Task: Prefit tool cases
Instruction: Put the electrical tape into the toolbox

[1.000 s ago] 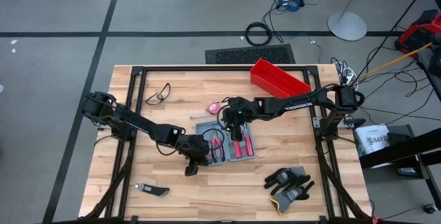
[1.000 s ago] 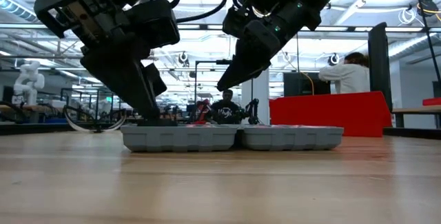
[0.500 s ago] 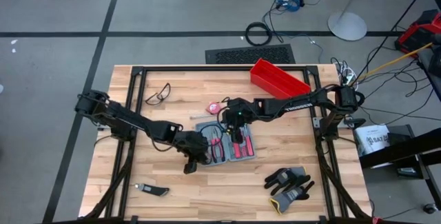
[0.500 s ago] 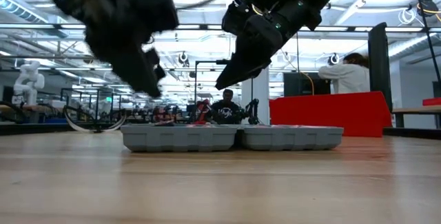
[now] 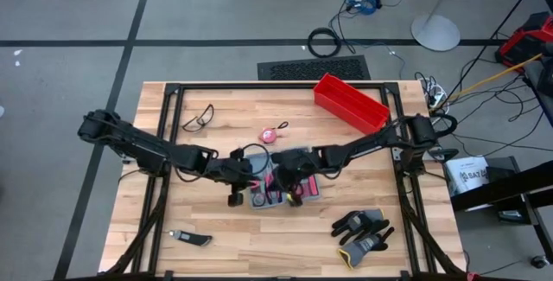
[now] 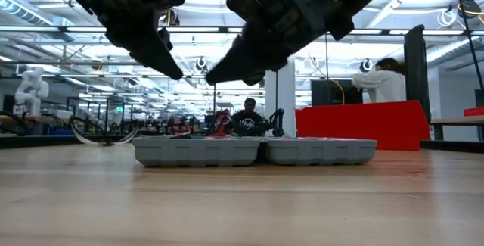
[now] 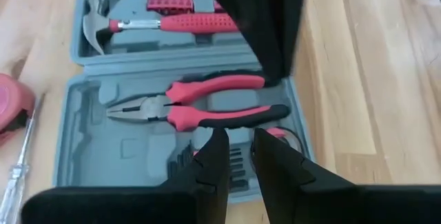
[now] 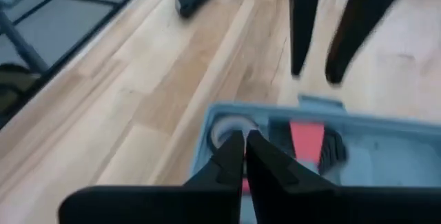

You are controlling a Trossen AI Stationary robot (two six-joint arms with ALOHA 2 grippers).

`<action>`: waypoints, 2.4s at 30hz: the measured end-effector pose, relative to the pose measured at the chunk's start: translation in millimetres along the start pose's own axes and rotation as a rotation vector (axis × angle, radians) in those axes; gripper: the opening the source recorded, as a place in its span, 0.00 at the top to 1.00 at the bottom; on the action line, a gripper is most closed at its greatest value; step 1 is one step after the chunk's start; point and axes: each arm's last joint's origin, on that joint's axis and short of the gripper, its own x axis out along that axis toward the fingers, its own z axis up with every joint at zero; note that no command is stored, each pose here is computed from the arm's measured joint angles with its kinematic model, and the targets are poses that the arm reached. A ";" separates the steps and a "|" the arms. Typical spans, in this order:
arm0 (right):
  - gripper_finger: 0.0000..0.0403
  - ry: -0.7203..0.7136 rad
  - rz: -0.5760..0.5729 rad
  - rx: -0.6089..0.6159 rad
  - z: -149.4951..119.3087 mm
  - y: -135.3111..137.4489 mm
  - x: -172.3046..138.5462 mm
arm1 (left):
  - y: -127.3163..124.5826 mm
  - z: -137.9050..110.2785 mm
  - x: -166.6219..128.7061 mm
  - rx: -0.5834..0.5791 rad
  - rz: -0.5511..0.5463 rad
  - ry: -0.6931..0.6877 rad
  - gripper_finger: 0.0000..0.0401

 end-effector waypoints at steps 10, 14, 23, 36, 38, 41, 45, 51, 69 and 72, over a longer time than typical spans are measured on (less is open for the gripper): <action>1.00 -0.086 0.020 -0.025 -21.6 14.8 42.9 | -3.8 -6.8 8.6 0.012 -0.001 0.040 0.82; 1.00 -0.061 -0.002 -0.010 -31.3 14.0 50.4 | -7.2 -7.8 8.2 0.020 -0.008 0.042 0.82; 1.00 -0.028 -0.058 0.012 -36.6 8.8 51.9 | -11.6 -8.6 7.7 0.022 -0.005 0.035 0.82; 1.00 -0.005 -0.048 0.036 -38.8 4.1 50.4 | -11.0 -8.4 7.7 0.007 0.020 0.028 0.82; 1.00 -0.041 -0.044 0.026 -27.7 5.6 47.6 | -11.0 -8.3 7.7 0.007 0.020 0.027 0.82; 1.00 -0.075 -0.029 0.003 -18.0 11.4 47.6 | -11.3 -8.5 7.6 0.007 0.019 0.028 0.82; 1.00 -0.060 -0.011 -0.005 -23.9 15.9 54.8 | -11.7 -8.7 7.6 0.009 0.018 0.028 0.82; 1.00 -0.038 -0.018 0.020 -37.9 12.3 65.8 | -13.9 -8.9 7.3 -0.005 0.012 0.025 0.82; 1.00 -0.100 -0.015 -0.011 -10.8 13.6 59.3 | -15.6 -9.5 7.1 -0.008 0.015 0.024 0.82; 1.00 -0.085 -0.014 0.007 -16.3 13.0 63.8 | -15.6 -9.5 7.1 -0.023 0.015 0.024 0.82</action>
